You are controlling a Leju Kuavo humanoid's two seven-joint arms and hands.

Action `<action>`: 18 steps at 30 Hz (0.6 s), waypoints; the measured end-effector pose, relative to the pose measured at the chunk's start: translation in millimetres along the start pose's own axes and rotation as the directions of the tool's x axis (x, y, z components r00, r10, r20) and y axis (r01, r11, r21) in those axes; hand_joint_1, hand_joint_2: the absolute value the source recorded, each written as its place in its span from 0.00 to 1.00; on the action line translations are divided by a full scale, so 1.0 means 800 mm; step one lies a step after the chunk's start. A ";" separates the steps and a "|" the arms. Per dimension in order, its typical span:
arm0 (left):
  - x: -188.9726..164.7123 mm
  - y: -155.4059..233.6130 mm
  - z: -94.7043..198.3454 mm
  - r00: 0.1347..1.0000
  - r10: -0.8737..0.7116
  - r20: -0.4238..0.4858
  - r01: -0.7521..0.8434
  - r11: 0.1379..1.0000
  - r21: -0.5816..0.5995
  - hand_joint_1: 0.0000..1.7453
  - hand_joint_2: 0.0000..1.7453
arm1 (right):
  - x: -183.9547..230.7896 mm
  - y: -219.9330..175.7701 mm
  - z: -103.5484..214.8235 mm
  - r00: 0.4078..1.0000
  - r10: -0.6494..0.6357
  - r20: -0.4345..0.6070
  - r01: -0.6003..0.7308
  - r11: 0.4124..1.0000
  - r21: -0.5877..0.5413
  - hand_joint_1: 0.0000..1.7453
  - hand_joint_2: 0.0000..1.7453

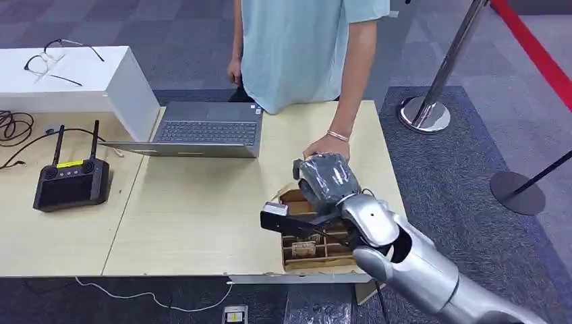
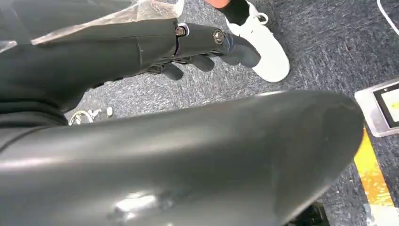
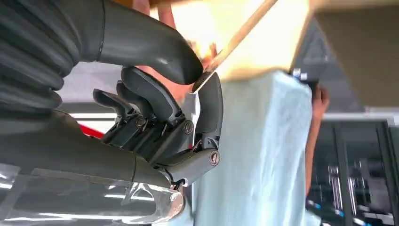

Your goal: Pass the card to the sensor for recognition and then transmit it.

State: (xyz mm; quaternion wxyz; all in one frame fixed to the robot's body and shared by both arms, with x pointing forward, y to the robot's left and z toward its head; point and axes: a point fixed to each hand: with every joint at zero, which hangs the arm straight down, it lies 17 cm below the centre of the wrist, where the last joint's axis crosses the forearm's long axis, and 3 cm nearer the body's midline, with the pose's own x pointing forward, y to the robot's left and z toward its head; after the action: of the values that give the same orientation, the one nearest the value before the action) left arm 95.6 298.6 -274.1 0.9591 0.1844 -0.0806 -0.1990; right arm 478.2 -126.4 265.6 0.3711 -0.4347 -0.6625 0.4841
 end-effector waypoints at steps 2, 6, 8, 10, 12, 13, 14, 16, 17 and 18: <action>0.001 -0.001 0.000 1.000 0.000 0.002 0.000 1.000 0.000 0.00 0.00 | -0.001 -0.012 -0.007 1.000 0.006 0.000 -0.006 1.000 -0.022 1.00 1.00; 0.003 -0.002 0.001 1.000 -0.005 0.012 0.005 1.000 0.000 0.00 0.00 | -0.009 -0.046 -0.026 1.000 0.024 -0.014 -0.025 0.996 -0.081 1.00 1.00; 0.004 -0.001 0.001 1.000 -0.009 0.016 0.009 1.000 0.001 0.00 0.00 | -0.012 -0.057 -0.033 0.999 0.032 -0.019 -0.034 0.995 -0.098 1.00 1.00; 0.004 -0.002 0.001 1.000 -0.012 0.017 0.012 1.000 0.001 0.00 0.00 | -0.016 -0.066 -0.039 0.999 0.037 -0.025 -0.039 0.993 -0.110 1.00 1.00; 0.004 -0.002 0.001 1.000 -0.014 0.019 0.014 1.000 0.001 0.00 0.00 | -0.021 -0.076 -0.047 0.999 0.044 -0.031 -0.047 0.992 -0.121 1.00 1.00; 0.005 -0.002 0.001 1.000 -0.015 0.020 0.015 1.000 0.001 0.00 0.00 | -0.023 -0.080 -0.050 0.998 0.050 -0.036 -0.054 0.991 -0.125 1.00 1.00; 0.005 -0.002 0.001 1.000 -0.016 0.021 0.016 1.000 0.001 0.00 0.00 | -0.025 -0.083 -0.053 0.998 0.055 -0.039 -0.059 0.990 -0.128 1.00 1.00; 0.005 -0.002 0.001 1.000 -0.017 0.023 0.017 1.000 0.001 0.00 0.00 | -0.032 -0.091 -0.060 0.996 0.068 -0.050 -0.074 0.988 -0.135 1.00 1.00; 0.006 -0.002 0.001 1.000 -0.017 0.026 0.017 1.000 0.002 0.00 0.00 | -0.036 -0.093 -0.063 0.995 0.075 -0.058 -0.083 0.987 -0.136 1.00 1.00; 0.006 -0.001 0.001 0.999 -0.018 0.027 0.018 1.000 0.002 0.00 0.00 | -0.039 -0.096 -0.065 0.995 0.080 -0.063 -0.088 0.986 -0.139 1.00 1.00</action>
State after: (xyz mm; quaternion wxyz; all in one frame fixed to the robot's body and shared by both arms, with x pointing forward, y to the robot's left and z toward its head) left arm 99.5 295.4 -273.5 0.9559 0.1833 -0.0922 -0.2101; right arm 519.6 -150.5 351.1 0.3374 -0.5011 -0.6655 0.4384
